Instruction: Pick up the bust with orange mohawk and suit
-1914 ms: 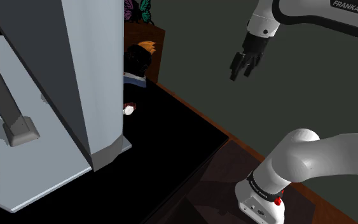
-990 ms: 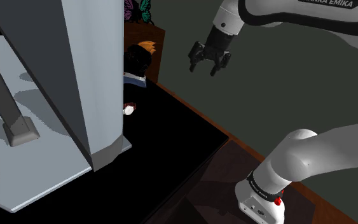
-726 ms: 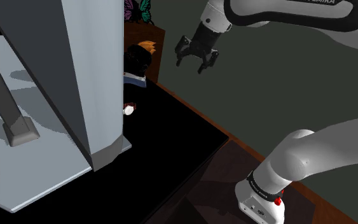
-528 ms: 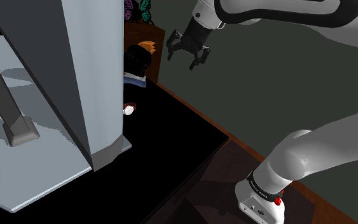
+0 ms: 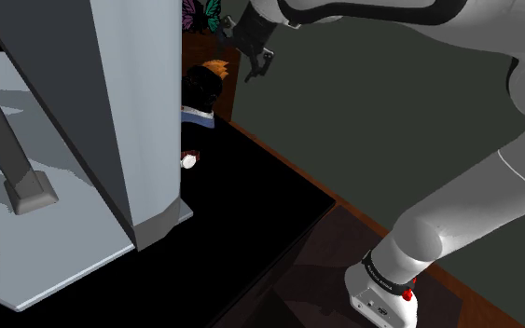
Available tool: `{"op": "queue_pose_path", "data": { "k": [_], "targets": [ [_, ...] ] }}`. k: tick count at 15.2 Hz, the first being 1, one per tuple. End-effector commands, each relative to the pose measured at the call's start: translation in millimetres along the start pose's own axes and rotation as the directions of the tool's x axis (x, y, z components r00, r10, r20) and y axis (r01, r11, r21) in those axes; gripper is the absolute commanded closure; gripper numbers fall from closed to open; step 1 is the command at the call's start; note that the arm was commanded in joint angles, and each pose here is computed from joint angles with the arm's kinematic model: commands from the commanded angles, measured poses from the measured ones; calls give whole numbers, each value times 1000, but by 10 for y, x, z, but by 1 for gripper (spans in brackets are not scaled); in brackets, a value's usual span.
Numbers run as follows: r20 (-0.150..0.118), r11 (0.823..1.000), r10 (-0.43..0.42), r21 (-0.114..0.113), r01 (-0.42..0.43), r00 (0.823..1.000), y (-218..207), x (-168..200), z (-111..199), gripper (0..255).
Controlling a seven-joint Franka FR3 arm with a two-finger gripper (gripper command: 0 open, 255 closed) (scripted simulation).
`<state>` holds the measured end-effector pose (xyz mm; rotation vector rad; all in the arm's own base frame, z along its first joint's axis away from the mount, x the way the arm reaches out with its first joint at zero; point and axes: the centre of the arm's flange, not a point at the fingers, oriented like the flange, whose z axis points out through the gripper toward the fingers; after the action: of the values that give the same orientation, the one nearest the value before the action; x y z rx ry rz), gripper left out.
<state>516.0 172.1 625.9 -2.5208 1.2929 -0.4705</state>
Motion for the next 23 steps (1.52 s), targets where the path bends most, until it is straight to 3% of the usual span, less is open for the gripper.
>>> {"op": "queue_pose_path", "data": {
  "k": [1, 3, 12, 13, 23],
  "targets": [
    [-21, 997, 68, 31, -67, 997, -193, 75, 32, 0],
    [-39, 991, 126, 58, -124, 991, -372, 154, 47, 0],
    [-39, 991, 126, 58, -124, 991, -220, 89, 411, 0],
    [-39, 991, 126, 57, -124, 991, -217, 92, 415, 255],
    [-39, 991, 126, 58, -124, 991, -240, 97, 363, 255]
  ]
}}
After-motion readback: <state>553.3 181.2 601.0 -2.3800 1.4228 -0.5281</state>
